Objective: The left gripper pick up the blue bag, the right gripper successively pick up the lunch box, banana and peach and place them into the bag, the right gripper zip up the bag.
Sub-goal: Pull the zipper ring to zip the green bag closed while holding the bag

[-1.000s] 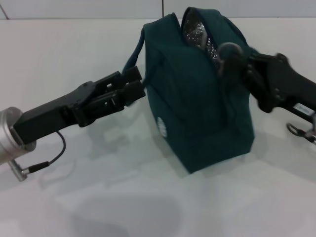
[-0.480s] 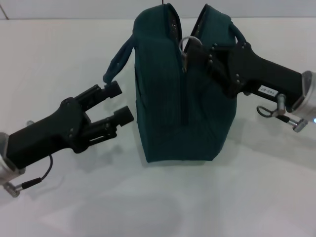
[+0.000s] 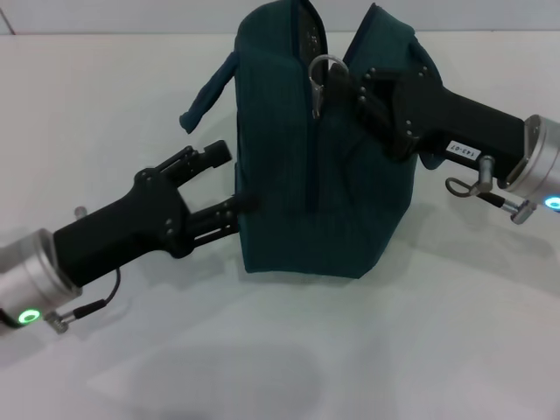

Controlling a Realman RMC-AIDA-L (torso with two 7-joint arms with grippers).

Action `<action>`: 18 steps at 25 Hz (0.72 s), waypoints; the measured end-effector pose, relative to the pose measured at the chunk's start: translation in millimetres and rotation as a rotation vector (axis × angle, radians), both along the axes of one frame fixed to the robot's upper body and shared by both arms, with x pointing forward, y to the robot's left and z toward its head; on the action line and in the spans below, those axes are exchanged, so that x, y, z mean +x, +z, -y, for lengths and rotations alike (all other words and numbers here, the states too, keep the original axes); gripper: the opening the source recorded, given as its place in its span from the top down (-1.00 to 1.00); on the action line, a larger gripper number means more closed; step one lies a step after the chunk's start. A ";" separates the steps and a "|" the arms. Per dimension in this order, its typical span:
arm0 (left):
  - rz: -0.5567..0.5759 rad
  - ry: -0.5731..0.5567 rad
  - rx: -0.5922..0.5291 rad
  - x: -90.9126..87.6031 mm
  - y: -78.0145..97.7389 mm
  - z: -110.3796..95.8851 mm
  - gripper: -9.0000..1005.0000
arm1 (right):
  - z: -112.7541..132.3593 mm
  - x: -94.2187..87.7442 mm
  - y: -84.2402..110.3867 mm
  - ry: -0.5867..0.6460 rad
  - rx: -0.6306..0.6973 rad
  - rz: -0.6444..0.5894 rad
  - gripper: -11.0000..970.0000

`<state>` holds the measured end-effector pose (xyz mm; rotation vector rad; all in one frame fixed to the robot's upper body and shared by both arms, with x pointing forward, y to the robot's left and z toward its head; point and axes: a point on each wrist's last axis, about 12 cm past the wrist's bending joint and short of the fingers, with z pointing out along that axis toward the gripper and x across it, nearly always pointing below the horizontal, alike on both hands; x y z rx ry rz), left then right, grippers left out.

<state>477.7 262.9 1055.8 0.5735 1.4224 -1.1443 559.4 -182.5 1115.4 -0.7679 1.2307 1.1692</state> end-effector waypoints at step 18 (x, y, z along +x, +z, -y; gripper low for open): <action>-0.025 0.020 0.033 20.8 0.3 10.9 -0.32 | -1.5 -0.1 0.0 0.001 0.004 -0.004 0.97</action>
